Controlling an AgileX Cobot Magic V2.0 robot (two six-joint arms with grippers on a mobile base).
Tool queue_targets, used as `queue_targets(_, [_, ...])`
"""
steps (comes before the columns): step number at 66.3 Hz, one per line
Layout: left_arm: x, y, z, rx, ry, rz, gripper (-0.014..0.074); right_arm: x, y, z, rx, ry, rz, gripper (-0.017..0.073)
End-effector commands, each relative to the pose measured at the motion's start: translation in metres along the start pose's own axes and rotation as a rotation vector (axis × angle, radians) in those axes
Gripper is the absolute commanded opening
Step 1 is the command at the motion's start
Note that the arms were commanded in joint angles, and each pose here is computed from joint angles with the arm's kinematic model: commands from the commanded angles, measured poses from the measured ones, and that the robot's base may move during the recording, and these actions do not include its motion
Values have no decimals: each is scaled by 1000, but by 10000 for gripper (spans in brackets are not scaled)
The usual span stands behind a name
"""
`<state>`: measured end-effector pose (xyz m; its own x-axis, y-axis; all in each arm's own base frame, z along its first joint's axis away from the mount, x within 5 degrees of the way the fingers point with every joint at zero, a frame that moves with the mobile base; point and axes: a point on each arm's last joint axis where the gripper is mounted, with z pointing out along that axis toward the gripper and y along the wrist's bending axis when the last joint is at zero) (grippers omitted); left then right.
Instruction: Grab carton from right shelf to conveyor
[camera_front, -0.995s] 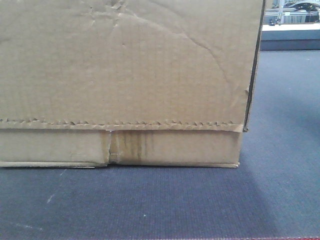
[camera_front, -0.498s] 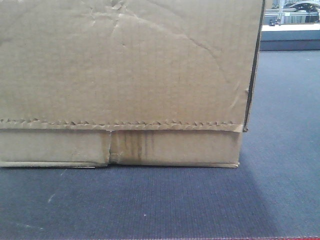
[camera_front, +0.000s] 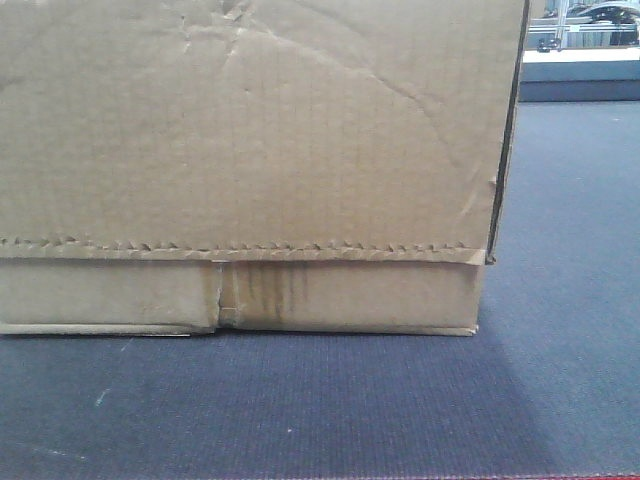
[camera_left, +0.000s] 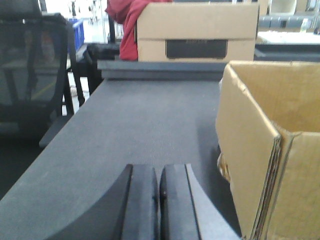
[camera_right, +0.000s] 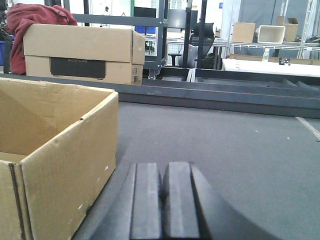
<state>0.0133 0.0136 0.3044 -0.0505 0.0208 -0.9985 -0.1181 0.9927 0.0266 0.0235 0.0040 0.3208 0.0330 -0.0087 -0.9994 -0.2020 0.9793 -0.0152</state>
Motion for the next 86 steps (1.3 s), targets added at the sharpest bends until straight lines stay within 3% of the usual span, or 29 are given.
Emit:
queue_targets(1, [1, 0, 0, 0, -5, 0, 15, -2, -1, -1, 9, -33, -21, -68])
queue_targets(44, [2, -2, 0, 18, 0, -19, 15, -2, -1, -1, 9, -33, -21, -68])
queue_targets(47, [2, -4, 1, 36, -5, -3, 15, -2, -1, -1, 9, -33, -21, -68])
queue_targets(52, [10, -9, 8, 73, -29, 64, 15, -2, -1, -1, 9, -33, -21, -68])
queue_targets(55, [19, -10, 14, 77, -36, 71, 15, -2, -1, -1, 9, -33, -21, -68])
queue_targets(60, [40, -15, 27, 84, -64, 42, 15, -2, -1, -1, 9, -33, -21, -68])
queue_targets(69, [77, -18, 42, 70, -76, -78, 15, -2, -1, -1, 9, -33, -21, -68])
queue_targets(76, [88, -16, 45, 41, -142, -89, 15, -2, -1, -1, 9, -33, -21, -68])
queue_targets(79, [94, -17, 46, 40, -74, -85, 15, -2, -1, -1, 9, -33, -21, -68])
queue_targets(86, [94, -17, 46, 40, -74, -85, 15, -2, -1, -1, 9, -33, -21, -68])
